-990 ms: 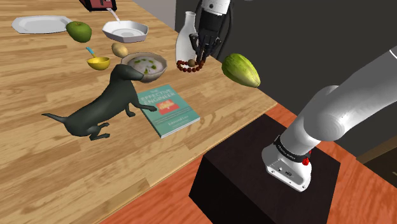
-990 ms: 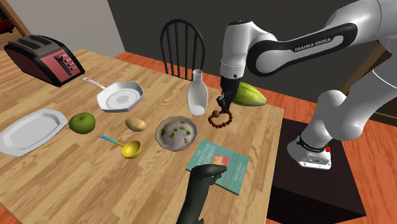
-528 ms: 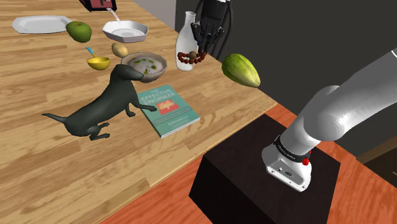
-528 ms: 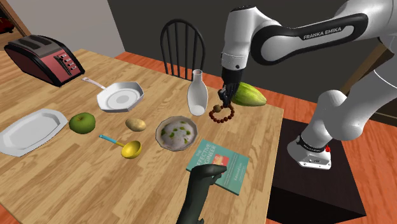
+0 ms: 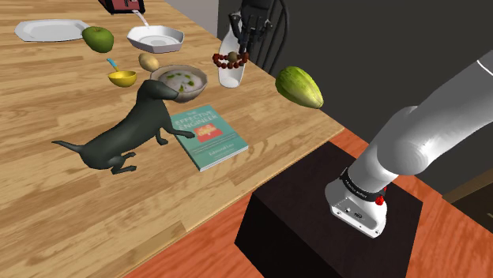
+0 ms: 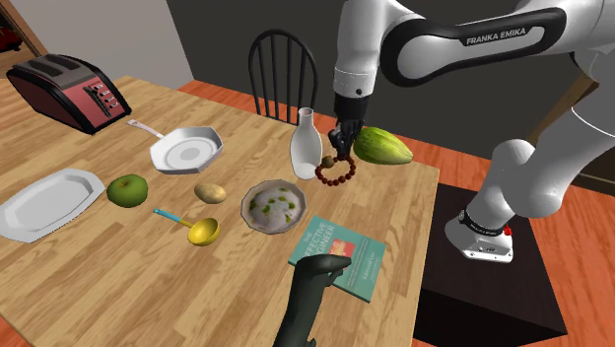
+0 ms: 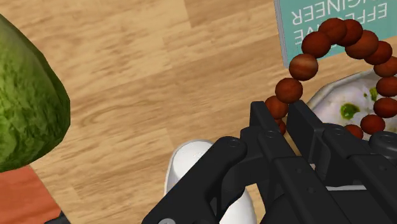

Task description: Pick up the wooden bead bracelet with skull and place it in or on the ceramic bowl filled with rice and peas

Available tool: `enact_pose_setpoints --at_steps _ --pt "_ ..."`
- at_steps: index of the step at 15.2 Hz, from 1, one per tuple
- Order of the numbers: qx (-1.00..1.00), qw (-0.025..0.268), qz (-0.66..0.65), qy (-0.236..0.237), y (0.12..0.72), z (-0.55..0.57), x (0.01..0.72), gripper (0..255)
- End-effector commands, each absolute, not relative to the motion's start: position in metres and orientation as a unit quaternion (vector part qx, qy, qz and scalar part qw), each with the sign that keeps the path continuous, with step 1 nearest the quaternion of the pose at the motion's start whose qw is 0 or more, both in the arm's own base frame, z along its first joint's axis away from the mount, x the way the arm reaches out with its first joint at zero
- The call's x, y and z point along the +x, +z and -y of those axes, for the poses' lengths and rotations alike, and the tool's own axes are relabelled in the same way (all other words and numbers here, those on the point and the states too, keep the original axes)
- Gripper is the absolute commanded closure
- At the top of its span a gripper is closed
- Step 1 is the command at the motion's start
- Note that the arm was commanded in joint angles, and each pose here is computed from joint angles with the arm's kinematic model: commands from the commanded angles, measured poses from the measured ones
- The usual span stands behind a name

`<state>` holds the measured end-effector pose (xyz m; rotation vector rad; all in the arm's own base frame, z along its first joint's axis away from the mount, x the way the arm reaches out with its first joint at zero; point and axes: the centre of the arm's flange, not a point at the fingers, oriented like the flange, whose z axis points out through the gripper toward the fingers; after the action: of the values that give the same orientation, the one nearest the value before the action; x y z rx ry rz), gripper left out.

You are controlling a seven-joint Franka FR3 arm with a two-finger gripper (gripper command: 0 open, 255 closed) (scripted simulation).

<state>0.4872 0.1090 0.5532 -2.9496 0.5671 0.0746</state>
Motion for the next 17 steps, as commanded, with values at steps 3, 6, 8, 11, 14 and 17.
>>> enact_pose_setpoints --at_steps 3,6,8,11,14,17 --pt "-0.979 0.069 -0.189 0.025 0.557 -0.139 0.531 255" --pt "-0.979 0.069 -0.189 0.025 0.560 -0.160 0.564 255" --pt "-0.979 0.069 -0.189 0.025 0.562 -0.175 0.586 255" --pt "-0.979 0.069 -0.189 0.025 0.566 -0.201 0.627 255" --pt "-0.979 0.069 -0.189 0.025 0.550 -0.201 0.627 255" --pt "-0.979 0.069 -0.189 0.025 0.534 -0.201 0.627 255"
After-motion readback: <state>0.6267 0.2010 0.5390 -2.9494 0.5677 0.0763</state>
